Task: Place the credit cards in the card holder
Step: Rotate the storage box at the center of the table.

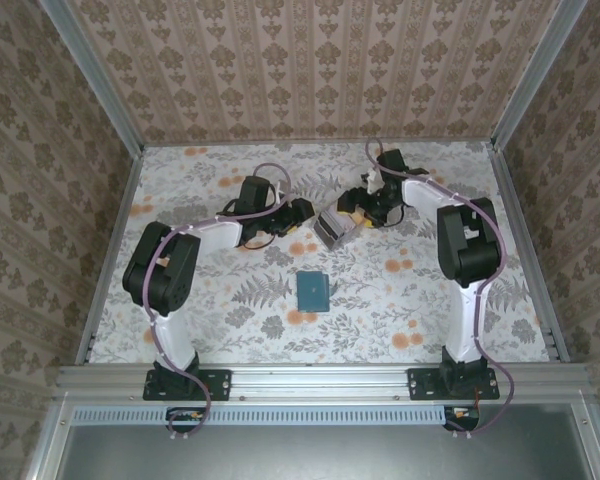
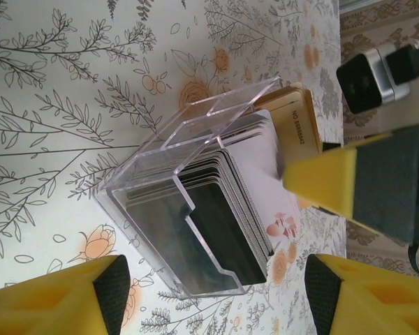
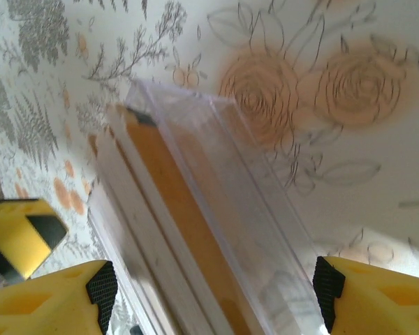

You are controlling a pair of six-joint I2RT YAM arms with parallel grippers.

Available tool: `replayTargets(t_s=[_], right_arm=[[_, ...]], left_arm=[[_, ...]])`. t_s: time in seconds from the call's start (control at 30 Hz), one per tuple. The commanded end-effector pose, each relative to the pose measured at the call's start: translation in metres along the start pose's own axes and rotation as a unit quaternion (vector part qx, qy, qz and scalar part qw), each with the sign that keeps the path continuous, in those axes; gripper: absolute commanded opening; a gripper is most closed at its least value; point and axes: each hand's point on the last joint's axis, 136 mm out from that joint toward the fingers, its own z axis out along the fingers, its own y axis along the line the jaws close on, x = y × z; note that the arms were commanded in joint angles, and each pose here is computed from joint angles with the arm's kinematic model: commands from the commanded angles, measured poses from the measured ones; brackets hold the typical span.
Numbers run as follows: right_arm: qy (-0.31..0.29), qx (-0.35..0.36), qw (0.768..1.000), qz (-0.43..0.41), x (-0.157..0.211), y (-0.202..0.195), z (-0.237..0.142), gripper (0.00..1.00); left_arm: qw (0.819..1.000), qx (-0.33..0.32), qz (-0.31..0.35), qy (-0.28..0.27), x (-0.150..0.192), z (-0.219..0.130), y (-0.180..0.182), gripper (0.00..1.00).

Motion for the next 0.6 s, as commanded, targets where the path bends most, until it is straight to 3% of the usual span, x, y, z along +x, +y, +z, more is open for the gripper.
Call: replayTargets(t_s=[0.0,0.13,0.27,0.37,0.57], right_arm=[[-0.019,-0.05,0.998,-0.019,0.006,0.033,-0.028,0.77],[-0.022,-0.029,0.999,-0.027,0.017,0.027,-0.036,0.75],[-0.051,0.146,0.986,-0.054,0.01,-0.016,-0.058,0.76],[-0.051,0.227,0.966,-0.11,0.003,-0.018,-0.072,0.75],[-0.035,0.258,0.953,-0.157,0.001,-0.01,-0.067,0.69]], left_arm=[[1.0,0.013,0.016,-0.005,-0.002,-0.01,-0.015,0.7],[1.0,-0.004,0.027,-0.001,0.005,-0.017,-0.012,0.7],[0.999,-0.021,0.028,-0.001,0.011,-0.022,-0.006,0.7],[0.999,-0.026,0.032,0.003,0.014,-0.021,-0.008,0.7],[0.999,-0.037,0.023,0.012,0.015,-0.008,-0.007,0.69]])
